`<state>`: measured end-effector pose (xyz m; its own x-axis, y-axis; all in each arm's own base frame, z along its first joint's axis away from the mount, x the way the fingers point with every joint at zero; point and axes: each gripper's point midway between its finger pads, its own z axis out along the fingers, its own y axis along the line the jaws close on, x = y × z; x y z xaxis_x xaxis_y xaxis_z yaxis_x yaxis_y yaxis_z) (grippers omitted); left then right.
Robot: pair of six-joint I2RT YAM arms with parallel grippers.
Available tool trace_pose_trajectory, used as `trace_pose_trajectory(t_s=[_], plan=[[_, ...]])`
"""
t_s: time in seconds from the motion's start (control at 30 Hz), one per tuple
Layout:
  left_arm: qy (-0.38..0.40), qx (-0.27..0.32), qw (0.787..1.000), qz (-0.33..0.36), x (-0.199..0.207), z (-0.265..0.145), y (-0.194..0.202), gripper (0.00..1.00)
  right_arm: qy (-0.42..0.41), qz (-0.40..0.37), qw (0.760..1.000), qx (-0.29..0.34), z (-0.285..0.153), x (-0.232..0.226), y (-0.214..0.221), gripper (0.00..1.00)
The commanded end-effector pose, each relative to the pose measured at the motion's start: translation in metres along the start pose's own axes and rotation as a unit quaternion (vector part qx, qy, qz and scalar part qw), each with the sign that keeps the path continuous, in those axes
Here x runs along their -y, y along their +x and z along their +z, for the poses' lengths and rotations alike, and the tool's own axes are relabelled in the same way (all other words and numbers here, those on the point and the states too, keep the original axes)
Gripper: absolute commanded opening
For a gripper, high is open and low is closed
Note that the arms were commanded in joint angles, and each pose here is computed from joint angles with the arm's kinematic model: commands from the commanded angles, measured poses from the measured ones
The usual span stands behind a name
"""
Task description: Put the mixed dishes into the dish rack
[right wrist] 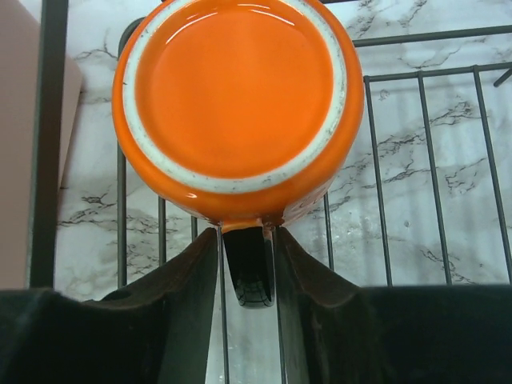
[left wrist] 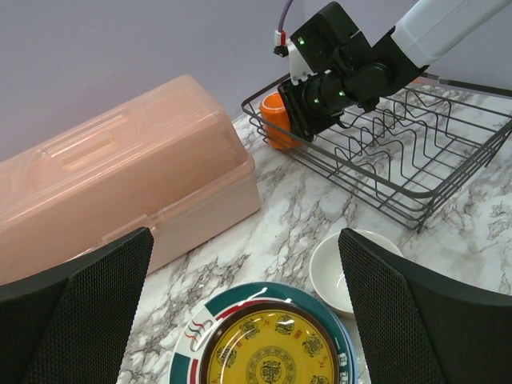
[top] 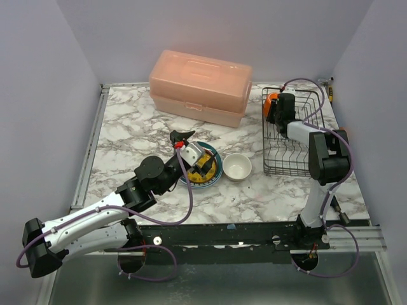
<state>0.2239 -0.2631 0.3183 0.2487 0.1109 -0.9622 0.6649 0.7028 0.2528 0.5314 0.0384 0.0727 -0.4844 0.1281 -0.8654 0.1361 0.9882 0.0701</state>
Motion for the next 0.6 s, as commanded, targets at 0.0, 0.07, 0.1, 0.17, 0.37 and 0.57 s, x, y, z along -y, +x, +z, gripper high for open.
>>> trace_pose_trajectory(t_s=[0.0,0.07,0.1,0.17,0.37,0.57], plan=[[-0.006,0.002,1.000,-0.007,-0.003,0.003,-0.008,0.98,-0.013,0.026,1.000,-0.004,-0.001,-0.009,-0.011,0.41],[-0.007,-0.001,1.000,-0.007,-0.003,0.003,-0.007,0.98,-0.009,0.033,0.999,-0.004,-0.006,-0.008,-0.016,0.44],[-0.007,-0.002,1.000,-0.007,-0.004,0.004,-0.006,0.98,-0.006,0.037,0.999,-0.005,-0.010,-0.007,-0.019,0.45],[-0.008,-0.003,1.000,-0.007,-0.004,0.003,-0.006,0.98,0.006,0.048,0.999,-0.008,-0.019,-0.004,-0.024,0.50],[-0.003,-0.001,1.000,-0.012,-0.001,0.002,-0.009,0.98,0.063,0.076,0.995,-0.022,-0.068,0.019,-0.033,0.62],[-0.010,-0.013,1.000,-0.006,-0.002,0.005,-0.004,0.98,0.056,0.149,0.986,-0.051,-0.141,0.021,-0.006,0.62]])
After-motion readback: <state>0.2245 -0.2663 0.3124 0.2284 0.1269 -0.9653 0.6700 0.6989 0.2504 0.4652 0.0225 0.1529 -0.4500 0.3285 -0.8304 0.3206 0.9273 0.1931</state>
